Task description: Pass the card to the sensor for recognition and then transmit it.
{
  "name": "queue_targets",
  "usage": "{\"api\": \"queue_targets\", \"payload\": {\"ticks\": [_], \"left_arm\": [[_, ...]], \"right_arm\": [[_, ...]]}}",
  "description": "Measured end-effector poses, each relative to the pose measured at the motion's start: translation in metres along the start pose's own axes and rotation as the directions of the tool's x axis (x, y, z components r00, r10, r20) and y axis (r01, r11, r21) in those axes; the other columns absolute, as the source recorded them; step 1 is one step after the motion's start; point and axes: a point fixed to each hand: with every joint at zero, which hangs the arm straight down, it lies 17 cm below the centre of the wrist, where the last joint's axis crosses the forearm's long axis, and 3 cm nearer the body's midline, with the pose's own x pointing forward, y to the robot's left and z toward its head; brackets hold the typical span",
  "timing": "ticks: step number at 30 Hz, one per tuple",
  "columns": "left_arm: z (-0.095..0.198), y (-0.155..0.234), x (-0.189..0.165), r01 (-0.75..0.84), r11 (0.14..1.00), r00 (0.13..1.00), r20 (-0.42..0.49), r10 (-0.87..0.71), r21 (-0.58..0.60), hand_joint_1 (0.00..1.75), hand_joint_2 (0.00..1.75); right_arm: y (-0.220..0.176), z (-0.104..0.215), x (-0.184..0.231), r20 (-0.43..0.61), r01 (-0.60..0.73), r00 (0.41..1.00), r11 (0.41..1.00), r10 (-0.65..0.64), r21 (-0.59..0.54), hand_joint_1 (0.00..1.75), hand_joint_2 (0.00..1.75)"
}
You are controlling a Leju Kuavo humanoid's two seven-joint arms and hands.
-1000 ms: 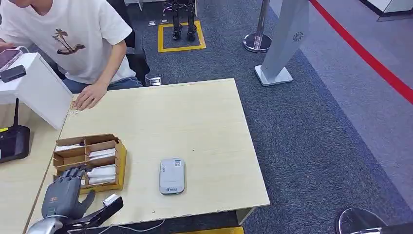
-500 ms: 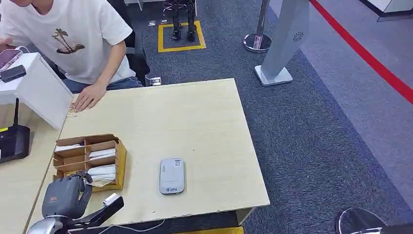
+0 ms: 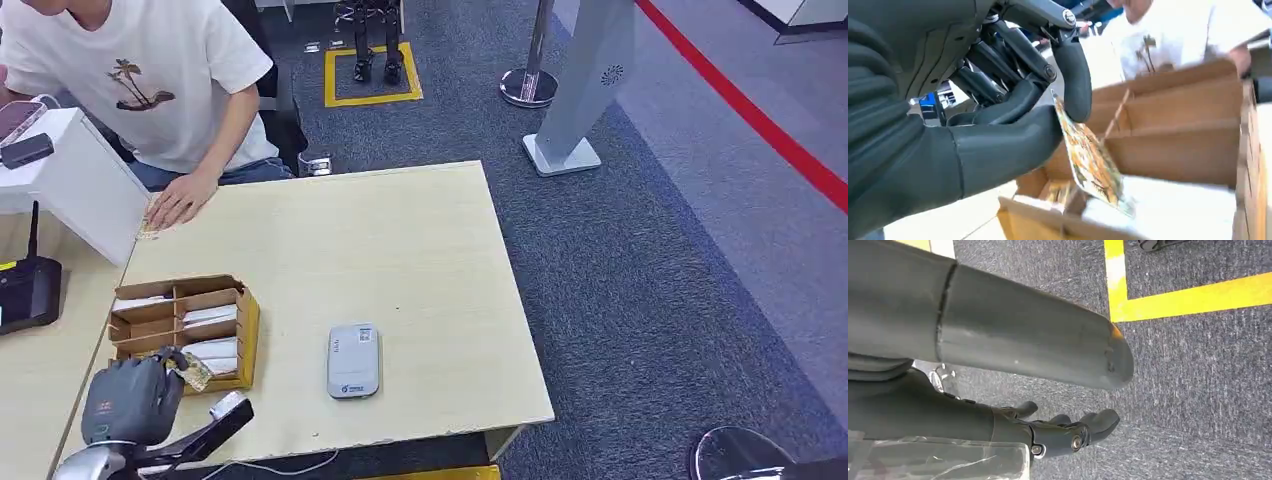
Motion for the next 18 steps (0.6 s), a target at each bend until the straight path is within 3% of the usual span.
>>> {"api": "queue_targets", "payload": {"ticks": [9,18], "left_arm": [[-0.003,0.028,-0.01,-0.034,0.997,0.999,-0.017,0.035,0.076,1.75,1.75],[-0.006,0.068,-0.064,-0.091,0.982,0.99,-0.091,0.107,0.167,1.75,1.75]], "right_arm": [[0.001,0.0,-0.004,-0.005,0.0,1.0,1.0,0.0,0.002,0.0,0.0],[0.0,0.0,-0.005,-0.006,-0.007,1.0,1.0,0.007,-0.001,0.0,0.0]]}}
